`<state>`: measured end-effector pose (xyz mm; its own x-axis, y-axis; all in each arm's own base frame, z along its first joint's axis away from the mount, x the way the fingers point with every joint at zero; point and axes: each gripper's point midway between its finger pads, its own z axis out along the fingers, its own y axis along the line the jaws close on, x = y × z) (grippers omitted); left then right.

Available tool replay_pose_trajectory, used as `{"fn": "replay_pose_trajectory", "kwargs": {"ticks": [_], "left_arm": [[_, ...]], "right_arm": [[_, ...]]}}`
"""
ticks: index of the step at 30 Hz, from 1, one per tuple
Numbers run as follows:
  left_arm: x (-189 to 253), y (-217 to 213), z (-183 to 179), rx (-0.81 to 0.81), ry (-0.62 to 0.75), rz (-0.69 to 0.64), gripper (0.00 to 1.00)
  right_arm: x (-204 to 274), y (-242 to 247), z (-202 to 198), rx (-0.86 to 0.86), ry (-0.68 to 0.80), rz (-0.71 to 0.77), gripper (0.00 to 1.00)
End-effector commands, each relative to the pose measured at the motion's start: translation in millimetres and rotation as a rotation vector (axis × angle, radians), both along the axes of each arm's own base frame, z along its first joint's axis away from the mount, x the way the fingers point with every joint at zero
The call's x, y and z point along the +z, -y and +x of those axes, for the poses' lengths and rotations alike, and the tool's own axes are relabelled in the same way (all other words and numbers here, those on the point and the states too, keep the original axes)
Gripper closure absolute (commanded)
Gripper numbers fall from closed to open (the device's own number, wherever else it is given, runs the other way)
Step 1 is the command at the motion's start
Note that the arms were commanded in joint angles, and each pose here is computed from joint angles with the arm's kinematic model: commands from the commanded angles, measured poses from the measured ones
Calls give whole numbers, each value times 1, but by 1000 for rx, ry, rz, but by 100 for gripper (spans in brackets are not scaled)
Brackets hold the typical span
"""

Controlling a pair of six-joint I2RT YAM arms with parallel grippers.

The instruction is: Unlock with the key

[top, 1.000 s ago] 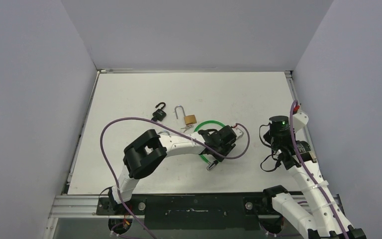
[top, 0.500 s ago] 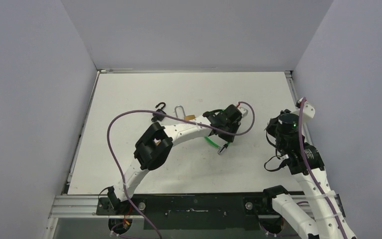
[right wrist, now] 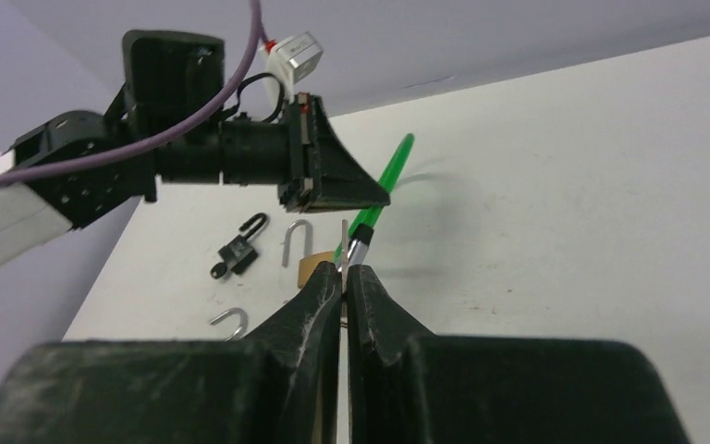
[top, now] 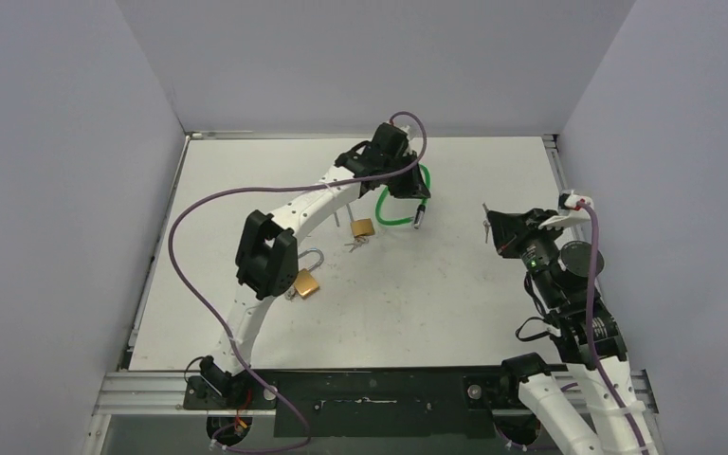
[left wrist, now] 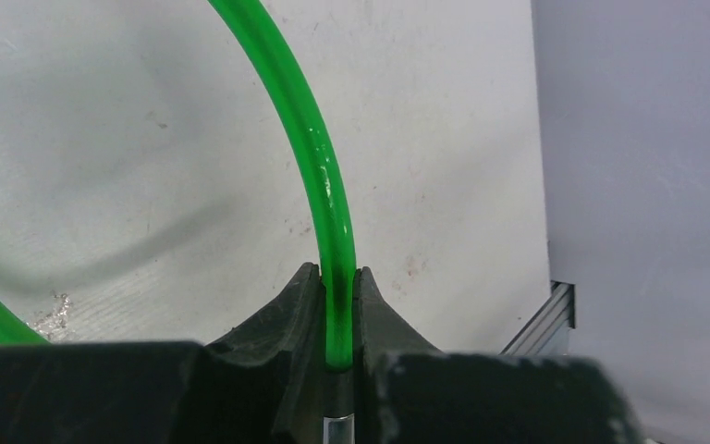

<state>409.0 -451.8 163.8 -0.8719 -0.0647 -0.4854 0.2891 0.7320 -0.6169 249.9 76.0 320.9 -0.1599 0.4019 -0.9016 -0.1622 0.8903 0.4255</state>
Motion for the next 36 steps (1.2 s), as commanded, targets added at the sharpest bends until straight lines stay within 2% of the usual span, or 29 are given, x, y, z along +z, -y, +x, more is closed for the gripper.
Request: {"fn": "replay_pose_trajectory", "kwargs": {"ticks": [1, 5, 11, 17, 27, 36], "left_arm": [[67, 10, 18, 33, -16, -253, 100], [82, 4, 29, 76, -40, -318, 100], [97, 0, 34, 154, -141, -404, 100], [92, -4, 41, 260, -254, -441, 100], [76, -17, 49, 443, -354, -474, 100], [79, -21, 51, 491, -399, -535, 100]], "right_arm": [[18, -44, -1, 262, 114, 0, 100], [10, -64, 3, 369, 95, 16, 100], [-14, -71, 20, 373, -9, 54, 100], [-38, -67, 32, 307, -110, 79, 100], [-70, -68, 43, 209, -203, 63, 100], [-98, -66, 60, 87, -237, 52, 100]]}}
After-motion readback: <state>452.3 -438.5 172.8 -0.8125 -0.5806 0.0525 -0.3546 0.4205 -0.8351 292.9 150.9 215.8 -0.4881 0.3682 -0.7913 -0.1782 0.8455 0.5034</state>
